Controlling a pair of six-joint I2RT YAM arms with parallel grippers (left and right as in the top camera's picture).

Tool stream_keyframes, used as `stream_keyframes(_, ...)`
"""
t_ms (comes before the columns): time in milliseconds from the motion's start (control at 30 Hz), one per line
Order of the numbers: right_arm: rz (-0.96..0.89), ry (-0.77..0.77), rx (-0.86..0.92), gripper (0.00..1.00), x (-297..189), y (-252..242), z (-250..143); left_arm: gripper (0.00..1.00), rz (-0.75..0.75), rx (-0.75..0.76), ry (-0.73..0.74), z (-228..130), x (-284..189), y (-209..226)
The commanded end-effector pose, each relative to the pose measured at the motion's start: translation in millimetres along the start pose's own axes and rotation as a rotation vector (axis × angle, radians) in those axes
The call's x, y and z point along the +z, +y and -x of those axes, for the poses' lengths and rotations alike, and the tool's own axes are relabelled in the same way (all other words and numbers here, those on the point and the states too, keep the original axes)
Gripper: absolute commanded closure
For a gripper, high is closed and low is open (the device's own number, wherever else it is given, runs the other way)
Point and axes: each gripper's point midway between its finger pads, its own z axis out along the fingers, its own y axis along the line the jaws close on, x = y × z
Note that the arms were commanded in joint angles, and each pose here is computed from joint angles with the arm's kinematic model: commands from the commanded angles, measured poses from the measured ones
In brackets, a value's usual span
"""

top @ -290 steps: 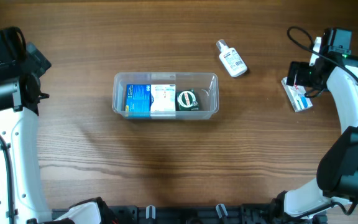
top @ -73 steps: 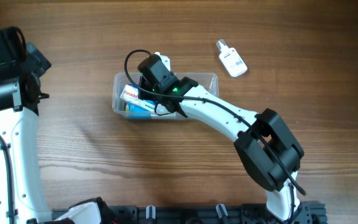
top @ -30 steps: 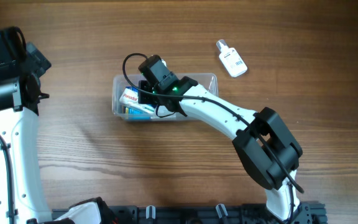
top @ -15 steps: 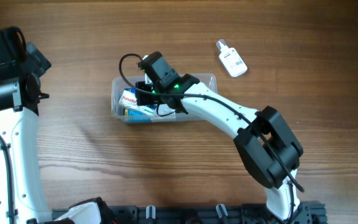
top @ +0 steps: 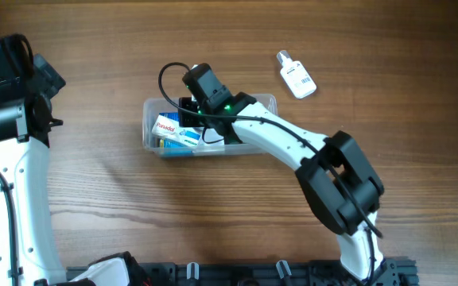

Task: Pack container
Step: 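Push the Panadol box down into the container's left end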

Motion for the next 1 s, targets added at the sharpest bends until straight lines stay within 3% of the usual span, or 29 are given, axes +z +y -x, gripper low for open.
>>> stream_keyframes(0,0.031,0.034,-0.026,0.96,9.6,3.5,-5.6,0.0,0.012,0.008,-0.014,4.2,-1.9,3.8)
stream_keyframes(367,0.238,0.132,-0.102,0.96,-7.9,39.7,-7.3,0.0,0.012,0.008,-0.014,4.2,-1.9,3.8)
stream_keyframes(633,0.183,0.198,-0.174,0.96,-21.9,34.0,-10.6,0.0,0.012,0.008,-0.014,4.2,-1.9,3.8)
stream_keyframes(967,0.065,0.138,-0.172,0.96,-14.7,20.1,-3.4,0.0,0.012,0.008,-0.014,4.2,-1.9,3.8)
